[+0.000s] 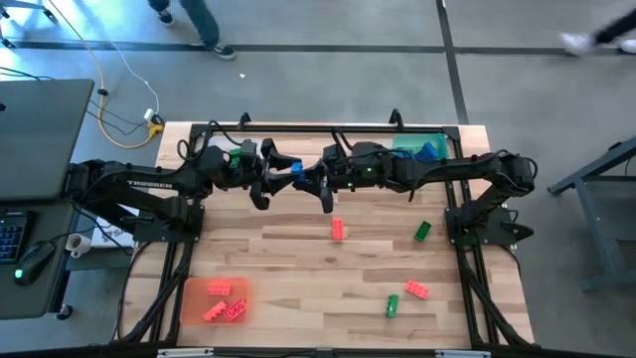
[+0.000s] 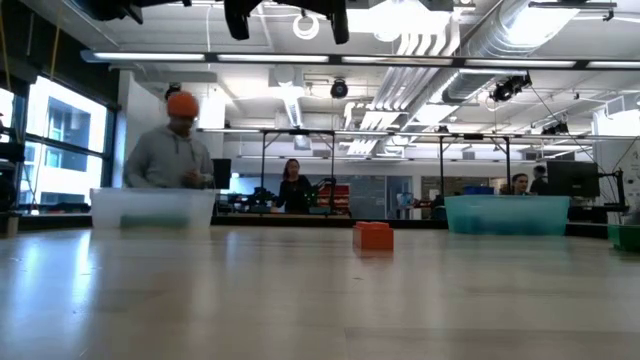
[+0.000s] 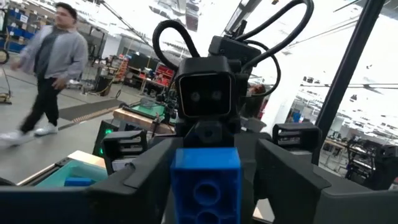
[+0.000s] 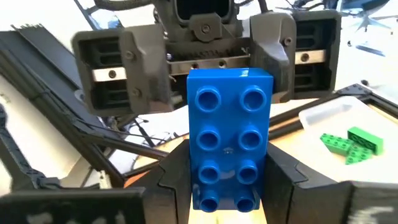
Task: Sort & place blocks by color
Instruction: Put the blue game piece into the blue bin
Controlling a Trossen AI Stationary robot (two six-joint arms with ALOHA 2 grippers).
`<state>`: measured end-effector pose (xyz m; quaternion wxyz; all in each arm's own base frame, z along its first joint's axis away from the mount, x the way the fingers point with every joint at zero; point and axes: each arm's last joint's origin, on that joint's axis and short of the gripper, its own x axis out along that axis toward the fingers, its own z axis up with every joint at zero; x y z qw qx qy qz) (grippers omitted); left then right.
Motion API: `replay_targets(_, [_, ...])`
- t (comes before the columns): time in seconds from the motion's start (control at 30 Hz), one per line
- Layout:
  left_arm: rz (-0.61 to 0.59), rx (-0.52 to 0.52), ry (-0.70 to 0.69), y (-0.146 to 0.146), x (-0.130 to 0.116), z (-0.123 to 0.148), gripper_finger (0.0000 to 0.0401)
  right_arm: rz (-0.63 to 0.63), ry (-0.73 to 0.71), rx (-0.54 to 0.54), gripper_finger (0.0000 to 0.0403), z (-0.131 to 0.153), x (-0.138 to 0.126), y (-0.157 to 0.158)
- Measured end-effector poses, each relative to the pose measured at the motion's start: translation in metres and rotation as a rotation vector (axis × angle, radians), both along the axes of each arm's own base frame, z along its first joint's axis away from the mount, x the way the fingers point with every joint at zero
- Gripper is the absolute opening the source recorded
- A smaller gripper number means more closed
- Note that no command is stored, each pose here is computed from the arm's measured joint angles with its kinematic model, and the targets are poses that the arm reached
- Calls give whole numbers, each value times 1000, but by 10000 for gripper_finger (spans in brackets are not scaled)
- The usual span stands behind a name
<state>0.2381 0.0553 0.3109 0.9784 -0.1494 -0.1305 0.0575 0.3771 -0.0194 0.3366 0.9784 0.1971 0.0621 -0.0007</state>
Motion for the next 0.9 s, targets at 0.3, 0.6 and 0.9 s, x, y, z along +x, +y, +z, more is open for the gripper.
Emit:
replay_targets(0.3, [42, -44, 132, 10, -1, -13, 238, -61, 134, -5, 115, -12, -3, -2])
replay_targets(0.6, [89, -41, 233, 22, -4, -22, 238, -182, 415, -10, 115, -34, -18, -23])
replay_targets(0.9, [152, -2, 278, 34, -9, -26, 238, -299, 647, 38, 115, -52, -40, -66])
